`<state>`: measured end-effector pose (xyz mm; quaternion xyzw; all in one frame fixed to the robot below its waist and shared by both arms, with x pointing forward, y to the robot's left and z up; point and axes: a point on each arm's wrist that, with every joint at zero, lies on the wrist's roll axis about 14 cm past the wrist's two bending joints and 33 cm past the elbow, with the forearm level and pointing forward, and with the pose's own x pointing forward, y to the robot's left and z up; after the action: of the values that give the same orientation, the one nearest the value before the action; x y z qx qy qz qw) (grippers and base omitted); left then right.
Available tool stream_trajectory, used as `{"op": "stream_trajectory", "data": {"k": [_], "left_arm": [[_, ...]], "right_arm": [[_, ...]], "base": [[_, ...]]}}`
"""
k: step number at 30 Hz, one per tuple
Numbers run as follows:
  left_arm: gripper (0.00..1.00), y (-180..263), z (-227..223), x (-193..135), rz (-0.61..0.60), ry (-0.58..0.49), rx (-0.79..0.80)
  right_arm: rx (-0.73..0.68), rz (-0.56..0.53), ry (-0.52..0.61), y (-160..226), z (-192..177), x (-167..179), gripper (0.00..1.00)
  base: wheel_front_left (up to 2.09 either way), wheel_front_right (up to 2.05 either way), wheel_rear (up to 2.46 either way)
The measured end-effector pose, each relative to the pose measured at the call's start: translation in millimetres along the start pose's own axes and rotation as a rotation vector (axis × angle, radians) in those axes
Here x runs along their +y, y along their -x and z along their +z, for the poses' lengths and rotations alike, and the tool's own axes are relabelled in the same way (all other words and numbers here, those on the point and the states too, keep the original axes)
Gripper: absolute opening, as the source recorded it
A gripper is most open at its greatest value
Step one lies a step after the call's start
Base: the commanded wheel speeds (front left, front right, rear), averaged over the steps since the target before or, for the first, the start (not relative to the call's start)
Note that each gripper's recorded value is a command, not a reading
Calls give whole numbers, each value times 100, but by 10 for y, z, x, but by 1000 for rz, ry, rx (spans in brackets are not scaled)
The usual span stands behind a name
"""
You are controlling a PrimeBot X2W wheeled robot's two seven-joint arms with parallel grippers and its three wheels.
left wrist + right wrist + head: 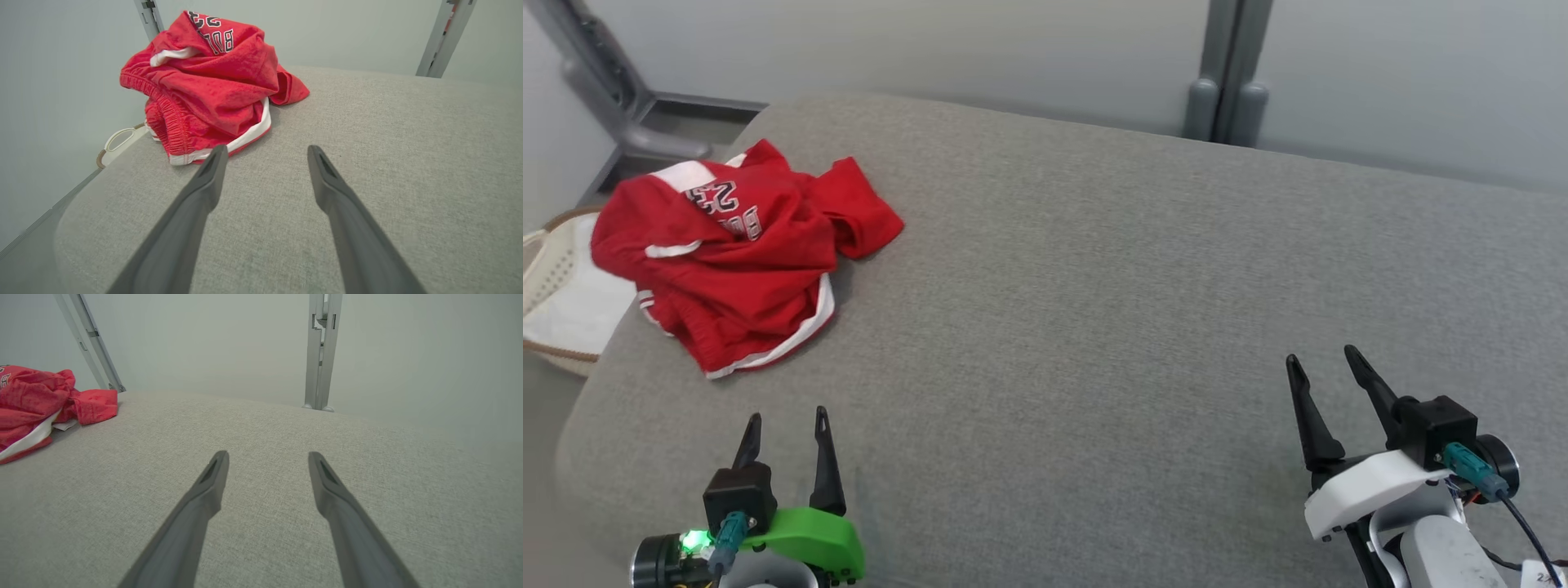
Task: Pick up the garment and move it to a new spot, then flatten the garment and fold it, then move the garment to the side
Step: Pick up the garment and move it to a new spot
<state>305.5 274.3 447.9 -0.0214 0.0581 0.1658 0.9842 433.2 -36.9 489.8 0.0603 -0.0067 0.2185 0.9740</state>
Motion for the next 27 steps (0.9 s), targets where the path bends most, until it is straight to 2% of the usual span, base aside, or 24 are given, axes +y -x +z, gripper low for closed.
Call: {"op": "stream_trajectory", "data": {"k": [5, 9, 14, 21, 27], "left_arm": [[100, 224, -74, 382, 122, 3, 20], [100, 453, -100, 778, 274, 30, 23], [100, 685, -190, 1050, 396, 61, 49], [100, 740, -233, 1119, 433, 71, 69], [100, 471, -125, 1033, 368, 87, 44]], "right_arm": [[27, 118, -15, -196, -119, 400, 100], [35, 236, -26, -345, -165, 809, 100], [64, 318, -35, -432, -294, 1067, 100], [89, 347, -37, -497, -416, 1102, 100], [95, 323, -24, -547, -479, 944, 100]], "base": [[0, 0, 0], [0, 0, 0], [0, 0, 0], [0, 0, 0], [0, 0, 0]]}}
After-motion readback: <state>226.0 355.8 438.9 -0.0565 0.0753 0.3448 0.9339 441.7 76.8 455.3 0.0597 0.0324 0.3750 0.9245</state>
